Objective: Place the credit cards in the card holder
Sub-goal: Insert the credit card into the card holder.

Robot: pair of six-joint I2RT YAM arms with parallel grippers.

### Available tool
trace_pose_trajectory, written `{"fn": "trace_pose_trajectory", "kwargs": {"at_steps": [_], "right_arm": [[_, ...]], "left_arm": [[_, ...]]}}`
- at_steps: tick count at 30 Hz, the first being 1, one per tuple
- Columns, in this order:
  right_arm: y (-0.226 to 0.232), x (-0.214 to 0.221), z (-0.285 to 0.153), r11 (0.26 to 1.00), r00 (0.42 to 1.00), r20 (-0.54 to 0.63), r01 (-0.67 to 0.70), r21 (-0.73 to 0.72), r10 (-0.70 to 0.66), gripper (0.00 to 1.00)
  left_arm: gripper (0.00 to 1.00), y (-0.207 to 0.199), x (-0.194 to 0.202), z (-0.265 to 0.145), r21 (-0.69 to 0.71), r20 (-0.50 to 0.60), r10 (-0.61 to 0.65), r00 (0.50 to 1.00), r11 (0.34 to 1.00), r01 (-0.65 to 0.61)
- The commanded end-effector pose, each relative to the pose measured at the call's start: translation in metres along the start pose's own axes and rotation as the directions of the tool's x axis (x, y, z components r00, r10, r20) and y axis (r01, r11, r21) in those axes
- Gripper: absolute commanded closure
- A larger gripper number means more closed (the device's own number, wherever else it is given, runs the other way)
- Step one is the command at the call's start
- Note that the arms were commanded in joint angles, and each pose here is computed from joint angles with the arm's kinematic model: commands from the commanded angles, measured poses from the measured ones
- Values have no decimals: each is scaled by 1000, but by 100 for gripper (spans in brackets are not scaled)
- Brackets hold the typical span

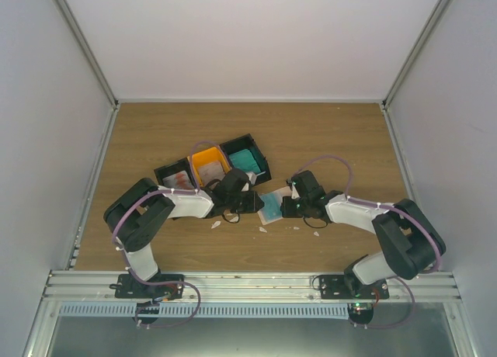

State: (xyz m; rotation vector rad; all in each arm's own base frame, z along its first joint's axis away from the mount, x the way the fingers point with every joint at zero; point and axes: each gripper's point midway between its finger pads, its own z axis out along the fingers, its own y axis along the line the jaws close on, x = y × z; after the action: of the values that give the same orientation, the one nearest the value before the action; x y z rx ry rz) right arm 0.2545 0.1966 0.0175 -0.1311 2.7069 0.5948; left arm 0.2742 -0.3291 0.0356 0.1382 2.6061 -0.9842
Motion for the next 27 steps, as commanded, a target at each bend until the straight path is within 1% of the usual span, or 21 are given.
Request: {"fn": "trace_pose_trajectory", "kwargs": {"at_steps": [1, 9, 13, 22, 27], "right_arm": [[-24, 31, 8, 996, 994, -104, -23, 90, 32, 96], [-23, 29, 7, 996, 995, -97, -22, 86, 30, 96], [-23, 28, 7, 996, 995, -96, -22, 85, 30, 96], [-22, 26, 6, 996, 996, -90, -21, 81, 29, 96], [-22, 27, 6, 996, 995, -91, -23, 81, 30, 96]], "left_arm": [[81, -1, -8, -2, 0, 27, -4, 1000, 1000, 4], [79, -8, -12, -1, 24, 31, 8, 999, 1000, -9], [77, -11, -11, 0, 39, 27, 15, 1000, 999, -16], [74, -34, -13, -1, 142, 29, 74, 997, 987, -78], [74, -42, -16, -1, 159, 37, 100, 994, 982, -104]]}}
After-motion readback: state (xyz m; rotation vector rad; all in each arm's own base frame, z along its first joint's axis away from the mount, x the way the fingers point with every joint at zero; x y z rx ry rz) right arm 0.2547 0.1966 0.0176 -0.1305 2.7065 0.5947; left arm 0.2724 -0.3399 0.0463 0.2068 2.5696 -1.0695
